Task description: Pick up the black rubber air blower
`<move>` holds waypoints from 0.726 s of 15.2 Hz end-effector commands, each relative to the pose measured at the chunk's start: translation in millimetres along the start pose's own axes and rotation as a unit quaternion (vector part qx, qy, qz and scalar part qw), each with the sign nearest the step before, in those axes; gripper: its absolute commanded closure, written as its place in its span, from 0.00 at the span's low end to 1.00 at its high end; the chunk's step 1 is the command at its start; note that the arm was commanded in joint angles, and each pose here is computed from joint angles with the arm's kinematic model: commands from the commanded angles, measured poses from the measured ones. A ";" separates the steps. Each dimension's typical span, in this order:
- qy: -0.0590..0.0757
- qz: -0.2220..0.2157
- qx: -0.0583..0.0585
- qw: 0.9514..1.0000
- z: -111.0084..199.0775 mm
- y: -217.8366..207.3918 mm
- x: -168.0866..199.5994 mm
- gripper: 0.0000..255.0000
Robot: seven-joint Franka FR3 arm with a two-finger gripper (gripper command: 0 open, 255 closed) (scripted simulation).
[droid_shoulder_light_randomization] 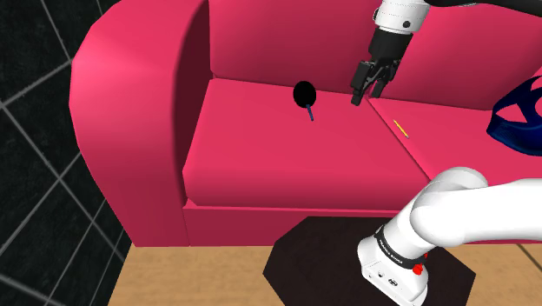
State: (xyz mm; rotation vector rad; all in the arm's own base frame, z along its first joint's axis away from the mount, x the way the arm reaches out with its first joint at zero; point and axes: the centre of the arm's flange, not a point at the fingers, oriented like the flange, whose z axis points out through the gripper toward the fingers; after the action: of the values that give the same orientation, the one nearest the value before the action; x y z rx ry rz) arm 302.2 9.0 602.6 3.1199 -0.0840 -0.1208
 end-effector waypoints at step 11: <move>0.005 0.063 0.007 0.998 56.6 38.7 111.9 0.00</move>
State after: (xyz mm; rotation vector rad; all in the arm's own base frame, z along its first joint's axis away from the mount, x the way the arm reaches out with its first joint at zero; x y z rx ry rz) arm 398.6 -30.6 545.9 3.1192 -0.2600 -0.1080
